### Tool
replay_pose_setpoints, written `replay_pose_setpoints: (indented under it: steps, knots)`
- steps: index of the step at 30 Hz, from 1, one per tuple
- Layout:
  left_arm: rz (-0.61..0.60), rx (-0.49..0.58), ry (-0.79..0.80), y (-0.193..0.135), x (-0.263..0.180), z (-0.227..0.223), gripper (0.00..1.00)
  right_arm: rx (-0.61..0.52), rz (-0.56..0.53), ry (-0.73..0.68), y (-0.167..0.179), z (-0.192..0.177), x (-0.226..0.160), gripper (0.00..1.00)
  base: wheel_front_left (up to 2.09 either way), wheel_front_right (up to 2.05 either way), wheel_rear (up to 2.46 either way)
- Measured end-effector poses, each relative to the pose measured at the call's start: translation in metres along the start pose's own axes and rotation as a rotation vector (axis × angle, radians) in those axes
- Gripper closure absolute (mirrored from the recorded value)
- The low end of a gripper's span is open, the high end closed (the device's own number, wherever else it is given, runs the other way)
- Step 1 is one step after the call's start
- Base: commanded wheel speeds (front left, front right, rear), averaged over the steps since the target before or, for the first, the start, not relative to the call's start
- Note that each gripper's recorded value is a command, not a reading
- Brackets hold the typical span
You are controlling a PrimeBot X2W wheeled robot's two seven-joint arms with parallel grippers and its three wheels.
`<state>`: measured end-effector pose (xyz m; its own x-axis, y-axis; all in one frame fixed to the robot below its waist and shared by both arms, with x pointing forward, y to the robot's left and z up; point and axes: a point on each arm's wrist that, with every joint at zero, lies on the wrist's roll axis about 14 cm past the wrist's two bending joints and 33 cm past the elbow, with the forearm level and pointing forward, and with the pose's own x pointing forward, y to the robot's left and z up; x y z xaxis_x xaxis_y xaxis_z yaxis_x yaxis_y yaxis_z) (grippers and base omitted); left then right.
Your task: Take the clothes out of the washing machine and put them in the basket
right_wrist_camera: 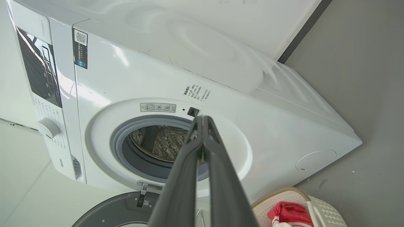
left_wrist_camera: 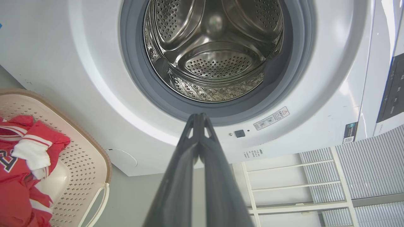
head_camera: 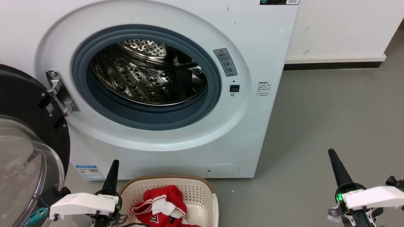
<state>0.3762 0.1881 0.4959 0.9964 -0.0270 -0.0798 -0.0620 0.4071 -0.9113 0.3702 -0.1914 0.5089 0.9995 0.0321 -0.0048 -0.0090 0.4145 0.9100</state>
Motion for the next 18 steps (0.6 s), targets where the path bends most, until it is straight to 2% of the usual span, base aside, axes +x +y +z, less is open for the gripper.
replay_pose_setpoints:
  steps: [18]
  knots:
    - [-0.016,-0.173,-0.011,-0.0001,0.0039,0.0047,1.00,0.174,-0.006,-0.011,-0.0029,0.0030,0.0070,1.00,0.00,0.00,0.00]
